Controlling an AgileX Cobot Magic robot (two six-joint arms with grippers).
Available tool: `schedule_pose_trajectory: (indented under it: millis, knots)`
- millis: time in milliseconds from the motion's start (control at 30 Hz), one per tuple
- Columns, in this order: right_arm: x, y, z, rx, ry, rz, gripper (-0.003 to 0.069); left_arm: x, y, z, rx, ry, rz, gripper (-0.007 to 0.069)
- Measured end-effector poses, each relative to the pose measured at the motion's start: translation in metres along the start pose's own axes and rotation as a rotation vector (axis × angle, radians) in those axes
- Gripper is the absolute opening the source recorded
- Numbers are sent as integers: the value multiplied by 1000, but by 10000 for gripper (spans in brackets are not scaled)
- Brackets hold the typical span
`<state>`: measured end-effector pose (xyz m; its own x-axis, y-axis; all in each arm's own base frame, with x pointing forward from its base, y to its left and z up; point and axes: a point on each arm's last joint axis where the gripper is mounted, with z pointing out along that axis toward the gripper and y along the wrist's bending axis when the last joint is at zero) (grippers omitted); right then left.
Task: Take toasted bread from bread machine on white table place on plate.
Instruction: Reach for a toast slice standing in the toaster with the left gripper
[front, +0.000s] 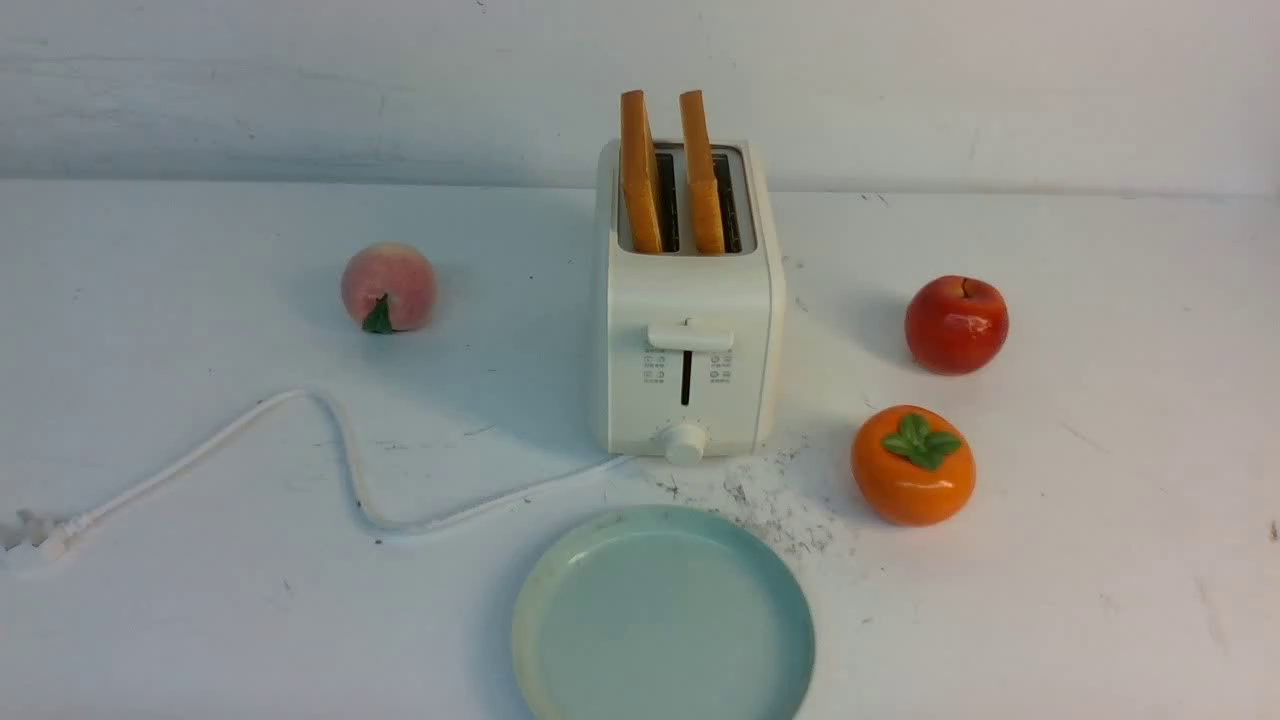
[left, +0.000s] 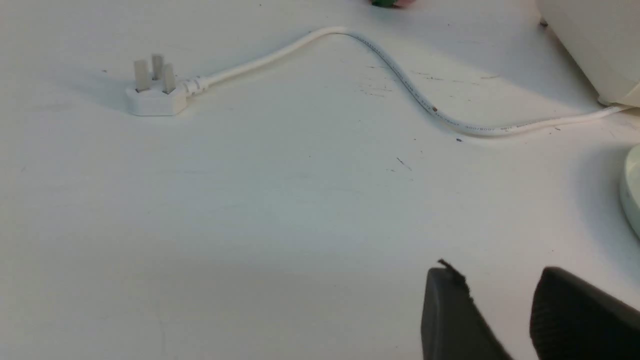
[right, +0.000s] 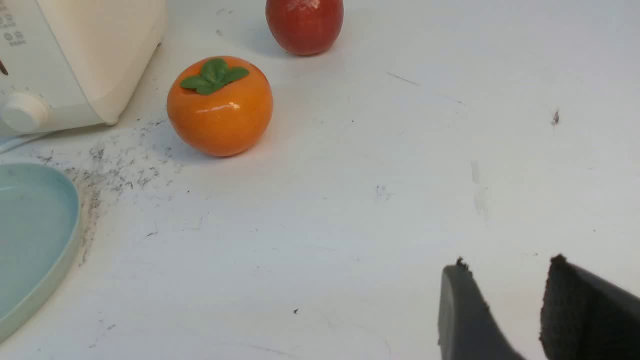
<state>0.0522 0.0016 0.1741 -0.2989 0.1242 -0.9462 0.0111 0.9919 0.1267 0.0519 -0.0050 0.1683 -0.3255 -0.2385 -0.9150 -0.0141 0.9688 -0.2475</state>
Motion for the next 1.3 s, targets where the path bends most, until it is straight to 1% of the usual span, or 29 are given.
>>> schedule_pose_trajectory:
  millis: [900, 1067, 1200, 1300]
  knots:
    - [0, 0, 0, 0, 0, 0, 240, 0, 0, 0, 0, 0, 0, 238]
    - [0, 0, 0, 0, 0, 0, 240, -3, 0, 0, -5, -32, 26, 238]
    - [0, 0, 0, 0, 0, 0, 240, -8, -2, 0, 22, -89, -18, 238]
    - [0, 0, 0, 0, 0, 0, 240, -16, -7, -2, 92, -170, -206, 238]
